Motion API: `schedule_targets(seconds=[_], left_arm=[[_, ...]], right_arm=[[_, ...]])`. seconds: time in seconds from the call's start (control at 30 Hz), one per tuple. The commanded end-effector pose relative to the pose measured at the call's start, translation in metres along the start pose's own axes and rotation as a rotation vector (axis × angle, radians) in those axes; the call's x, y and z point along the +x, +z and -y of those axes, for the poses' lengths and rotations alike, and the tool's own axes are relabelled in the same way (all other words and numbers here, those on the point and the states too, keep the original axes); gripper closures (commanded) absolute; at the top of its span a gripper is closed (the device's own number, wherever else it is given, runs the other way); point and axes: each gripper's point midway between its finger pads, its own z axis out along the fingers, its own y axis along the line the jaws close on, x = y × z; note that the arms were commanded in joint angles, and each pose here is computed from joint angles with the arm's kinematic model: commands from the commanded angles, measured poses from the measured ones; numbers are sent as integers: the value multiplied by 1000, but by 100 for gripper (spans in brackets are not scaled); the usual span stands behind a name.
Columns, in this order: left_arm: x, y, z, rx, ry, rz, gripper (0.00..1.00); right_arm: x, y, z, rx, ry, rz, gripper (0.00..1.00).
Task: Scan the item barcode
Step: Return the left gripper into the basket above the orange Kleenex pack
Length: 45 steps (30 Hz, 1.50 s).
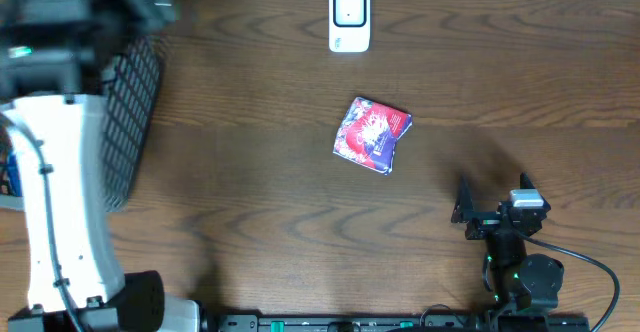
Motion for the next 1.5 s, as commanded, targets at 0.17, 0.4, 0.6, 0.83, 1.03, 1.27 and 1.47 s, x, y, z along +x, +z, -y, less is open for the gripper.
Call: schedule_targets(seconds=[0.17,0.4,0.6,0.83,1.03,1.27,1.47], left_arm=[[-17,32,-149,-298,-129,-62,11],[5,65,-214,-408,-224,-183,14],[34,105,-233,-441,-239,-306,19],[67,150,-248,-457,-208,-442,23],[87,184,-253,-458,-196,-501,23],[84,217,-235,-449,-130,-450,30],[82,221,-249,-666,-150,-372,32]], right_arm=[[1,0,1,3,-7,0,1],[1,0,1,2,-7,0,1],[1,0,1,3,-7,0,1],[1,0,1,3,-7,0,1],[1,0,1,2,-7,0,1],[1,0,1,2,-7,0,1],[1,0,1,3,-7,0,1]])
